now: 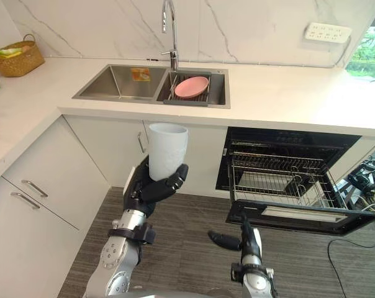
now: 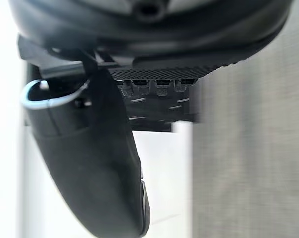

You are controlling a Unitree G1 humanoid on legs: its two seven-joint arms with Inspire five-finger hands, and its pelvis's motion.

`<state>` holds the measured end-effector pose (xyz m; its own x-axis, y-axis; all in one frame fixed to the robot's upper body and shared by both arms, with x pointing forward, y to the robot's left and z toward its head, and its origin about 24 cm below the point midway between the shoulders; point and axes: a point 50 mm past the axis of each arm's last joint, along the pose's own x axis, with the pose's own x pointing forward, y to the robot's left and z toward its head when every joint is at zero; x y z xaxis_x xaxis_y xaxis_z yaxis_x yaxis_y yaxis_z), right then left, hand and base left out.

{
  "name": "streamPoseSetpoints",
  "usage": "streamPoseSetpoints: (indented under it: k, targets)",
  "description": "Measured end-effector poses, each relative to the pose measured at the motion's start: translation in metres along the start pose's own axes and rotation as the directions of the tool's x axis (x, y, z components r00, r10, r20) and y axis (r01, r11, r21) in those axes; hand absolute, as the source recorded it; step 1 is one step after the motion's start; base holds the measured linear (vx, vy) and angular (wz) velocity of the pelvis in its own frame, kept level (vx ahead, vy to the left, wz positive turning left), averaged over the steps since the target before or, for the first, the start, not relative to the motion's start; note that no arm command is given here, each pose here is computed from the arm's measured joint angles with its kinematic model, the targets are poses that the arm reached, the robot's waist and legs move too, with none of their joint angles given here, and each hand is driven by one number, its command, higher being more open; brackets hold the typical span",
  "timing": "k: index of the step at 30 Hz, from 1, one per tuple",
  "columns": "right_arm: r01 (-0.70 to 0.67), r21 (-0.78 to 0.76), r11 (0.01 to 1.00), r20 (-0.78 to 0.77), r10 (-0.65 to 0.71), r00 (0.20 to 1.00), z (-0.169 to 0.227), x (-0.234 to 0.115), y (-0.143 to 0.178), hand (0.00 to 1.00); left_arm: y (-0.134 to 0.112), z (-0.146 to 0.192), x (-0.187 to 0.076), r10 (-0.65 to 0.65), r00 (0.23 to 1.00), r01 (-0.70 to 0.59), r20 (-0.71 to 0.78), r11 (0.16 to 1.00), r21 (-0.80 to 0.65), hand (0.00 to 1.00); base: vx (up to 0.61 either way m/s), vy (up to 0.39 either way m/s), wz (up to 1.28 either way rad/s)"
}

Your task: Walk over to the sink, pick up the cup, carry it to the dishwasher, place the cup inside the dishwasher, then close the dishwasher door

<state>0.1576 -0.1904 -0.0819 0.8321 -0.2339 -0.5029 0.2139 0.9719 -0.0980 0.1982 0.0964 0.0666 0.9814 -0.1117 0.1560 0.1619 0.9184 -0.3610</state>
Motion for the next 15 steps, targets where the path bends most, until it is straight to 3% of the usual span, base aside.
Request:
streamPoseSetpoints:
  k: [7,15]
  targets:
    - [0.004,0.020,1.000,0.092,-0.006,0.996,0.022,0.000,0.006,1.00,0.017,-0.001,-0.001,0.070,0.998,-0.069,-0.009,0.996,0.052,0.00,0.25,0.285,-0.55]
    - [-0.095,-0.004,0.996,0.209,0.093,0.973,0.047,-0.007,0.030,1.00,0.013,-0.005,-0.005,0.015,0.999,-0.010,-0.047,0.993,0.114,0.00,0.17,0.164,-0.61]
